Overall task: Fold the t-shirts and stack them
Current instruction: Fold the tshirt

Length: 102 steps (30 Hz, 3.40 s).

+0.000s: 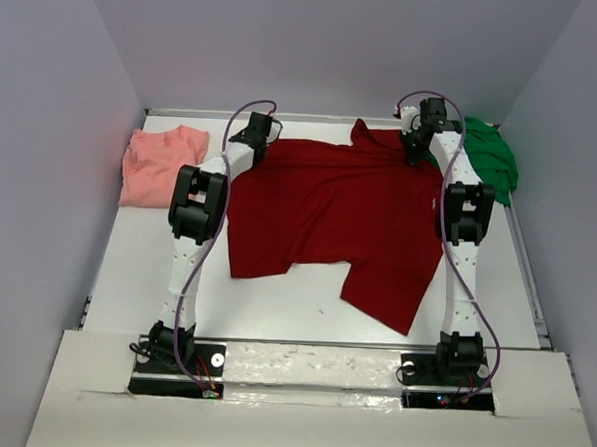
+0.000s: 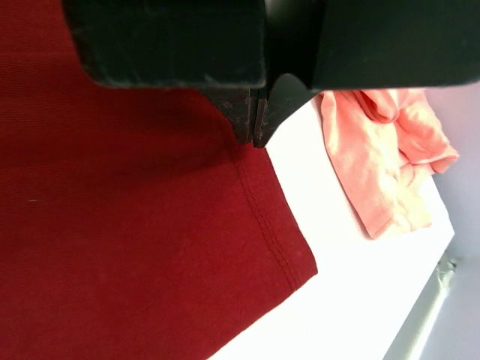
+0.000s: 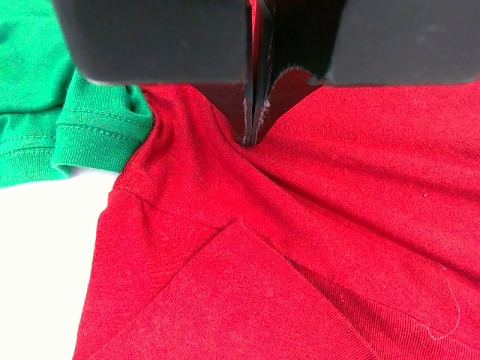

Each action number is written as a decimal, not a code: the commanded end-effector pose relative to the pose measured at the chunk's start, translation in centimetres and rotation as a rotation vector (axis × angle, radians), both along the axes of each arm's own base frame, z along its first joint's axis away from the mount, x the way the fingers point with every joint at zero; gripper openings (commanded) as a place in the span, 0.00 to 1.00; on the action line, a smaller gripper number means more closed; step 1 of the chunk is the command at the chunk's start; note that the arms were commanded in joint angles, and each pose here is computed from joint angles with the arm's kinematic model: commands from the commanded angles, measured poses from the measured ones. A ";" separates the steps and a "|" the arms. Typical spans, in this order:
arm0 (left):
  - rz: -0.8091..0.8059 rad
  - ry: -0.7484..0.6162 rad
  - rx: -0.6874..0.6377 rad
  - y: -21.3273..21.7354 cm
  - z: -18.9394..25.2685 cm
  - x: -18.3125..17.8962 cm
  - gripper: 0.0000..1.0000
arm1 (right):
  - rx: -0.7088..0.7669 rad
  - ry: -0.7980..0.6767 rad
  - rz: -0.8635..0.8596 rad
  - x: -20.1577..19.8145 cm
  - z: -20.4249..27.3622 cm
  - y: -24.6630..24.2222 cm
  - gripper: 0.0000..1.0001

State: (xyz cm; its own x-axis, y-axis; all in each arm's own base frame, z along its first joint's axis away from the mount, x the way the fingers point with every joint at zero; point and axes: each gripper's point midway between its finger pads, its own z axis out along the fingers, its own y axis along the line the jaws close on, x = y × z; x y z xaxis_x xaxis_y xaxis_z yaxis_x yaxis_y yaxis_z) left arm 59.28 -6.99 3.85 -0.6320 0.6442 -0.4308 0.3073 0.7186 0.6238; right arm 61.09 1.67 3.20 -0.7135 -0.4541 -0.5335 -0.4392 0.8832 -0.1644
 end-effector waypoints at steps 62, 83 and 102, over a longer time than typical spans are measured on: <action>-0.403 0.509 -0.419 -5.2 1.2 -32.3 0.00 | 0.236 0.029 0.011 -27.0 11.7 3.3 0.95; -0.291 0.570 -0.183 -1.8 -5.0 -35.3 0.00 | 0.224 0.076 0.011 -27.0 10.6 3.1 0.94; -0.279 0.637 0.034 2.0 -5.5 -38.2 0.00 | 0.129 0.121 0.018 -29.5 9.3 1.5 0.95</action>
